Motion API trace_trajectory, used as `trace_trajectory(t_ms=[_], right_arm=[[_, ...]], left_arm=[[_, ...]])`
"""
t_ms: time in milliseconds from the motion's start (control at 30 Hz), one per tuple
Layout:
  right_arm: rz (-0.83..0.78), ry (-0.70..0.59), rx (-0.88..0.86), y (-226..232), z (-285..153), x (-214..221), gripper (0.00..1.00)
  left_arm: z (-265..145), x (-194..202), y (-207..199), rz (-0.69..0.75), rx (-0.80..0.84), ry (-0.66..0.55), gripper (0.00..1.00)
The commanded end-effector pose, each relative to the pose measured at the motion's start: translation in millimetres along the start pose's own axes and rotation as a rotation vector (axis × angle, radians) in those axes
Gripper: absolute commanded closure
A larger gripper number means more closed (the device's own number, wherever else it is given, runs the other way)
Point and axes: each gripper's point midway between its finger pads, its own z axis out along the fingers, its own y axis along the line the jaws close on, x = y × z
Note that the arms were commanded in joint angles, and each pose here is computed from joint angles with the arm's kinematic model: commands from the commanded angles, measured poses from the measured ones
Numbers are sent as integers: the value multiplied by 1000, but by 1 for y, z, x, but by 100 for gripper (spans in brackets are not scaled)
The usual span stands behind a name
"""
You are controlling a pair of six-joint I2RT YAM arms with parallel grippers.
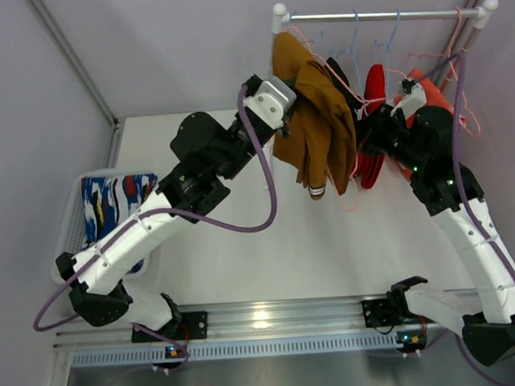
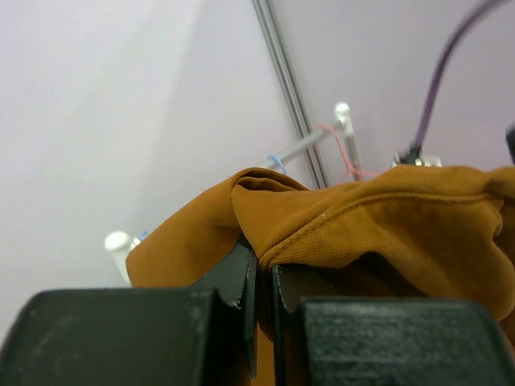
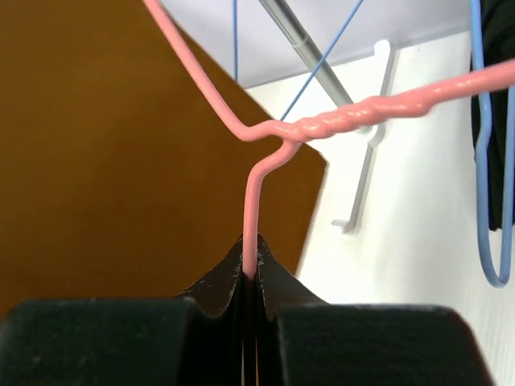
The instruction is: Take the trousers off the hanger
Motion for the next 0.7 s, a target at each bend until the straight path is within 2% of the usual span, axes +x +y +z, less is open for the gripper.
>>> trace_trajectory(t_ms=[0, 167, 300, 533, 633, 667], right_arm=[[-46, -23, -12, -1, -6, -2, 100], [-52, -7, -22, -2, -6, 5, 100], [-73, -15, -48, 5, -11, 5, 100], [-114, -24, -120, 26, -17, 1, 100], [-125, -30, -132, 31, -20, 0, 100], [-131, -31, -136, 32, -21, -1, 100]], left_arm=[[-15, -134, 62, -69, -170, -357, 100], [-20, -172, 88, -28, -244, -423, 100], [-30, -185, 107, 20, -323, -429, 100], [-65, -194, 145, 159, -508, -389, 100], [-97, -202, 167, 200, -605, -368, 100], [-100, -192, 168, 215, -625, -336, 100]])
